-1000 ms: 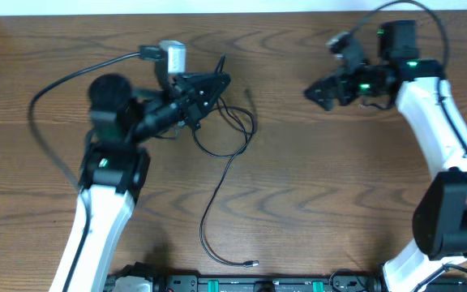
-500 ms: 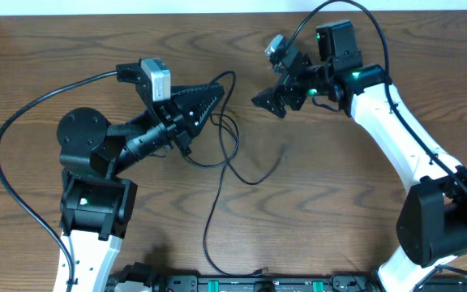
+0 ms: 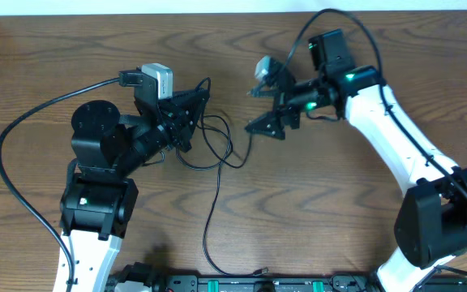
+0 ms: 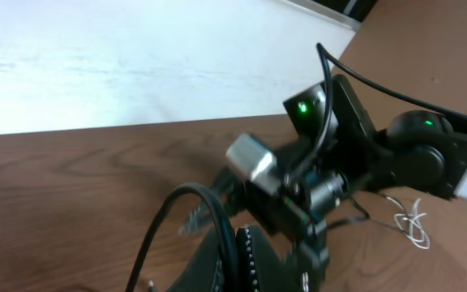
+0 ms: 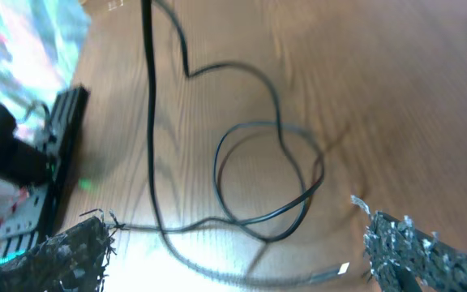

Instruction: Untangle cables

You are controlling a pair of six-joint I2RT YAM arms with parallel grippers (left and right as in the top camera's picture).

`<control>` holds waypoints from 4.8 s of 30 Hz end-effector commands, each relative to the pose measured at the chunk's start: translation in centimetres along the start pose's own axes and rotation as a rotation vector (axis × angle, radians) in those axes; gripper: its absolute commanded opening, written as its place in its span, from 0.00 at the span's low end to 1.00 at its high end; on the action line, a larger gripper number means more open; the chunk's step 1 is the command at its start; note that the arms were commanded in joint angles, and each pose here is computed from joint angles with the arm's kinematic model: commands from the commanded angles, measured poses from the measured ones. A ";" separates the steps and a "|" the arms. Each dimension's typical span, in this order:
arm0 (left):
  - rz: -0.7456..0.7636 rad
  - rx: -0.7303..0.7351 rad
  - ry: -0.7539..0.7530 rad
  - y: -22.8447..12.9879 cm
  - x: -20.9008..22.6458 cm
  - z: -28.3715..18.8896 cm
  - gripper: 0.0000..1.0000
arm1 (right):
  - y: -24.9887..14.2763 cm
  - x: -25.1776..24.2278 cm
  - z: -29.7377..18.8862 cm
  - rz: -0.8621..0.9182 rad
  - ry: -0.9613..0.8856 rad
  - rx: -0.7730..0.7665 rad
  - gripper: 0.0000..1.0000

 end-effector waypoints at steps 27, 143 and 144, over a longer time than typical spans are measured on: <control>-0.270 0.466 0.534 -12.2 13.8 4.0 0.08 | -7.0 -0.6 12.8 0.386 -0.175 0.307 0.99; -0.294 0.486 0.578 -12.7 13.5 2.6 0.99 | -21.8 -15.0 -43.8 1.330 -1.346 -0.164 0.99; -0.294 0.486 0.578 -12.7 13.5 2.6 0.99 | -21.8 -13.7 -42.9 1.367 -1.306 -0.116 0.99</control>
Point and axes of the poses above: each gripper's point midway between its finger pads, its own z axis out along the fingers, its own x axis along the line the jaws close on, y = z × x, the point moved 3 cm from there along -z, back along the fingers, and after that the axes turned 6 degrees about -z, right-handed, at the moved point
